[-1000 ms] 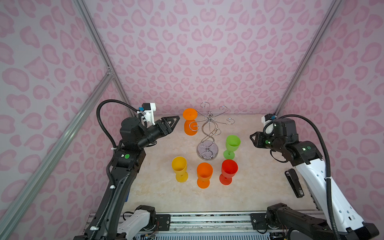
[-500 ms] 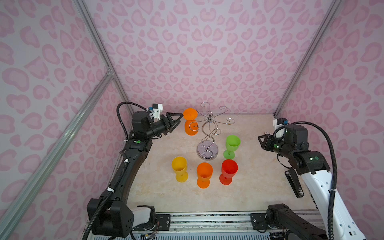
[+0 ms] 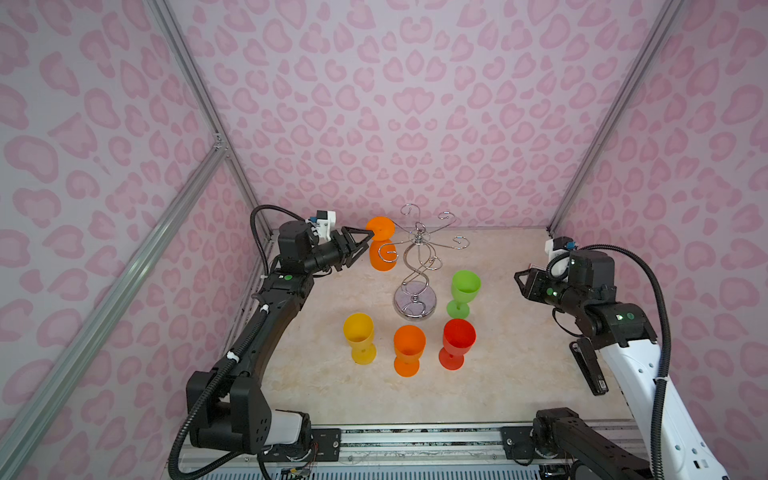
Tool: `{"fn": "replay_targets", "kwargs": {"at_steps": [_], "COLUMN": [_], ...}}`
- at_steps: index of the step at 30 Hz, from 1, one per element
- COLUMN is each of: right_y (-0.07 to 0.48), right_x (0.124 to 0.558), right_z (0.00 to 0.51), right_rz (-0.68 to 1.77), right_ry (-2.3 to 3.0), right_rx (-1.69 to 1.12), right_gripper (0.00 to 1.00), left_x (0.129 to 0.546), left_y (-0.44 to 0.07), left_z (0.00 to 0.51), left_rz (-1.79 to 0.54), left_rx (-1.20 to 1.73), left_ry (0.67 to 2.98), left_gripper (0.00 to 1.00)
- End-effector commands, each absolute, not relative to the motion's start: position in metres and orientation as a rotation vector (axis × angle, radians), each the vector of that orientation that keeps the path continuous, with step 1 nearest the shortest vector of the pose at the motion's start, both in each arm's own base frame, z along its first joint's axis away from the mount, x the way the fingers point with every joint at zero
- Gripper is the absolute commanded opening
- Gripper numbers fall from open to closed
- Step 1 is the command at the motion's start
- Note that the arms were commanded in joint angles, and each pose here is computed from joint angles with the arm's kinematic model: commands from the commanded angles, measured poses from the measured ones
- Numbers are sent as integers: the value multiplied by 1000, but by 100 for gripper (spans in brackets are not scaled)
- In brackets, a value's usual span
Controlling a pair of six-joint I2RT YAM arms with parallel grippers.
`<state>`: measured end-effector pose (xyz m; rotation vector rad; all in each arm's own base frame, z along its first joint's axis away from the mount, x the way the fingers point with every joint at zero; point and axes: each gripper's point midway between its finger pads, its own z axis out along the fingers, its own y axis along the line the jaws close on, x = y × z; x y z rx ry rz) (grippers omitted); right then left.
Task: Take the wine glass off the wine glass rack
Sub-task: 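Reach the left gripper to the orange glass foot on the rack and close it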
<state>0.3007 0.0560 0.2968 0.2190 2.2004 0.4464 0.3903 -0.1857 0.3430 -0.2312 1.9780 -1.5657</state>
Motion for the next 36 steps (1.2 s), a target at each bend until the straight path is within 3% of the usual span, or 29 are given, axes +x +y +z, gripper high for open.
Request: {"fn": "replay_targets", "kwargs": {"at_steps": [1, 10, 13, 36], "right_y": [58, 58, 58, 59], "right_x": [303, 304, 304, 303], "right_z": [299, 295, 295, 290], "right_rz": [466, 477, 478, 493], "right_ry": [2189, 2194, 2195, 2197], "right_rx": [211, 213, 215, 221], "right_gripper": [38, 38, 38, 38], "left_x": [394, 400, 402, 403], "left_y": [-189, -195, -196, -200], "left_z": [355, 355, 358, 357], "left_rz": [-1567, -1584, -1588, -1616], "left_rx": [-174, -164, -160, -155], "left_ry": [1928, 1924, 1917, 1929], "left_gripper": [57, 38, 37, 3]}}
